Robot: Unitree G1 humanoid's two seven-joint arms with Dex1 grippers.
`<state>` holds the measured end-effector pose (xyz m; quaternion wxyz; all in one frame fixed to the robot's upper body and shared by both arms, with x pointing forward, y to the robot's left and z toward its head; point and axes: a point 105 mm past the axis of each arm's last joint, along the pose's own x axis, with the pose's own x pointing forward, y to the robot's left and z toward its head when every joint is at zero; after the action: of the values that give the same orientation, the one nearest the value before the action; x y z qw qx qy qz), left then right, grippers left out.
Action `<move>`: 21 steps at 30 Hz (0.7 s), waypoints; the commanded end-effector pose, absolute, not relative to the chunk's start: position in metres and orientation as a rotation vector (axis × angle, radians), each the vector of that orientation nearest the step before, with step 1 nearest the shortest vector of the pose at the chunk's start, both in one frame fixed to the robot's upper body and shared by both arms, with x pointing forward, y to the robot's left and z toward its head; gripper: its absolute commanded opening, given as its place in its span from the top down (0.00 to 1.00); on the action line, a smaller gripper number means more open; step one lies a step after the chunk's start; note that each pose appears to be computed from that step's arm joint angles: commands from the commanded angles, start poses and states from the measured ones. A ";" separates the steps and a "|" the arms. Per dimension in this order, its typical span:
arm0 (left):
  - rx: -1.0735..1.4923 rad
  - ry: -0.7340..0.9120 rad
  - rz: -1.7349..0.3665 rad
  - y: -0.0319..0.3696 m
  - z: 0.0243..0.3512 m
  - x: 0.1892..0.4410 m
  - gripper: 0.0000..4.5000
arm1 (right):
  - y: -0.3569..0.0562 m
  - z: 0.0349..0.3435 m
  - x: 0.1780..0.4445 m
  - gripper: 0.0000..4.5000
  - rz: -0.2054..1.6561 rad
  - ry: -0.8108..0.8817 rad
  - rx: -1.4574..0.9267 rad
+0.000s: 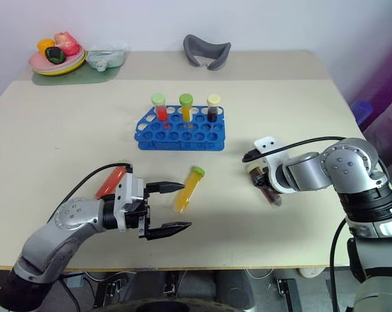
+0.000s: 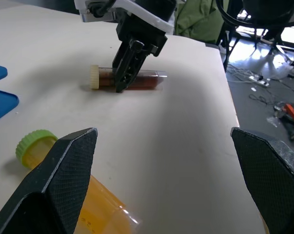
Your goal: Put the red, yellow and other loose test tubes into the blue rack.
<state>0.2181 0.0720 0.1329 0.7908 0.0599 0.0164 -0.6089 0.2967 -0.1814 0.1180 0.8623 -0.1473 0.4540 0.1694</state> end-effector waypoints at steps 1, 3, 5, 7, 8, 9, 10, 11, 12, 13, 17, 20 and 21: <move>0.132 -0.018 -1.206 0.089 0.149 0.230 0.00 | -0.156 0.160 0.303 0.73 0.457 0.722 -0.425; 0.141 -0.013 -1.133 0.103 0.151 0.238 0.00 | -0.139 0.182 0.302 0.73 0.547 0.570 -0.488; 0.157 -0.002 -1.097 0.113 0.151 0.240 0.00 | -0.119 0.214 0.305 0.73 0.646 0.323 -0.487; 0.160 0.000 -1.091 0.115 0.153 0.239 0.00 | -0.096 0.250 0.305 0.73 0.759 0.040 -0.356; 0.158 -0.002 -1.092 0.115 0.153 0.239 0.00 | -0.091 0.261 0.306 0.73 0.796 -0.052 -0.273; 0.152 -0.002 -1.093 0.115 0.154 0.239 0.00 | -0.090 0.264 0.311 0.73 0.790 -0.096 -0.219; 0.144 -0.003 -1.094 0.114 0.153 0.238 0.00 | -0.090 0.263 0.320 0.73 0.737 -0.129 -0.182; 0.138 -0.004 -1.093 0.113 0.153 0.239 0.00 | -0.089 0.261 0.328 0.73 0.693 -0.155 -0.154; 0.130 -0.008 -1.089 0.111 0.152 0.239 0.00 | -0.087 0.257 0.335 0.73 0.658 -0.177 -0.137; 0.122 -0.014 -1.083 0.109 0.152 0.240 0.00 | -0.084 0.257 0.340 0.73 0.630 -0.223 -0.127; 0.086 -0.044 -1.052 0.105 0.154 0.243 0.00 | -0.079 0.247 0.348 0.73 0.555 -0.346 -0.048; 0.078 -0.051 -1.043 0.101 0.154 0.244 0.00 | -0.081 0.235 0.352 0.73 0.507 -0.386 0.004; 0.077 -0.053 -1.043 0.100 0.154 0.244 0.00 | -0.082 0.231 0.354 0.73 0.492 -0.397 0.010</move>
<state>0.2472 0.1051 0.1454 0.8699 0.0285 -0.0041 -0.4924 0.3572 -0.0783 0.2148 0.9566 0.0067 -0.1468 0.2515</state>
